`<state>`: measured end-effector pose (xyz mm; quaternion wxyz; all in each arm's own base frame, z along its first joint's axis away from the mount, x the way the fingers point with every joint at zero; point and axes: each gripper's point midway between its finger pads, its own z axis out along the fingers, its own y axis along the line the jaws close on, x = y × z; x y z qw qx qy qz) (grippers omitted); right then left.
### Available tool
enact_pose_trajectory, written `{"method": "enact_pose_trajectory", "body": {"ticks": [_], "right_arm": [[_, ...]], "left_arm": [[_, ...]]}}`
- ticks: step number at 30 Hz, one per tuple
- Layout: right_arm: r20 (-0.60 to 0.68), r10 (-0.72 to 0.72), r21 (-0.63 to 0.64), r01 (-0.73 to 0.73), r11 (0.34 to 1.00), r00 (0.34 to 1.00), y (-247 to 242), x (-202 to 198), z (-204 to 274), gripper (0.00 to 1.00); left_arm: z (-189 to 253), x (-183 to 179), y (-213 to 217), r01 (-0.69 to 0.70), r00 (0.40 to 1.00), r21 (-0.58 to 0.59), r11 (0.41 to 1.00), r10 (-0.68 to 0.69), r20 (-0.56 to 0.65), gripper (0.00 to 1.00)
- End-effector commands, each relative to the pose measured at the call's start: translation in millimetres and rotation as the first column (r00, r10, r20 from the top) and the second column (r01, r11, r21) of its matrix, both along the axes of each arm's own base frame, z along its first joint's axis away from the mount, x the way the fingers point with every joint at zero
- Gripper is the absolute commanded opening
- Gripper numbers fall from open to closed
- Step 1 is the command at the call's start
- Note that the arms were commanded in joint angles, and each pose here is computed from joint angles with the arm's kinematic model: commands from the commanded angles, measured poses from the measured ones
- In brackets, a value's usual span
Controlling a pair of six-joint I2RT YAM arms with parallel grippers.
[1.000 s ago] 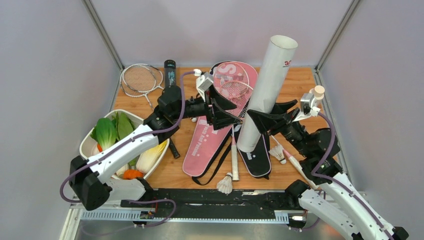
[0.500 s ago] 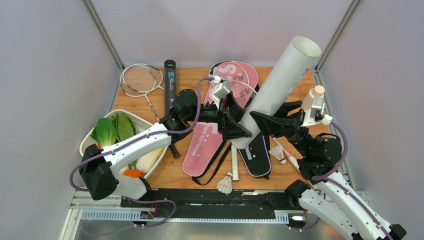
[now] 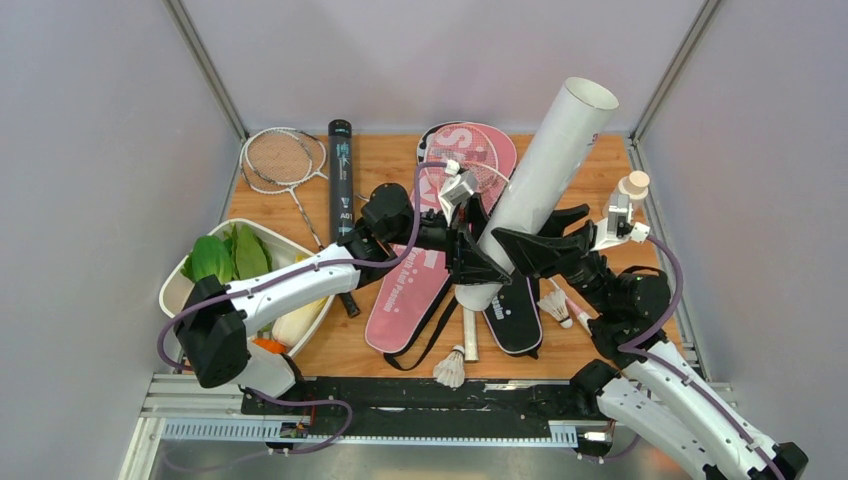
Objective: Pack up the badminton gear
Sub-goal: Adjust the shuttle tube.
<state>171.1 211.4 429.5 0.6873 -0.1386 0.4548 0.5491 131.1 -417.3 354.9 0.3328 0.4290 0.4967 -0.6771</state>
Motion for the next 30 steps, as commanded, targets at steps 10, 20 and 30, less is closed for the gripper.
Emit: {"method": "enact_pose_trajectory", "body": {"ticks": [10,20,30], "right_arm": [[-0.252,-0.134,-0.023,0.132,0.991,0.958,-18.5,24.4,2.0,0.99],[-0.424,-0.298,-0.059,0.302,0.951,0.855,-65.6,19.1,-13.9,0.99],[-0.599,-0.681,-0.455,0.521,0.722,0.421,-110.9,68.0,-115.9,0.93]], "left_arm": [[8.5,6.2,21.0,-0.108,0.987,0.039,0.993,0.102,0.127,0.32],[2.6,85.2,77.8,-0.537,0.839,0.164,0.827,0.504,0.206,0.26],[5.6,110.4,162.7,-0.823,0.545,0.132,0.552,0.703,0.458,0.26]]}}
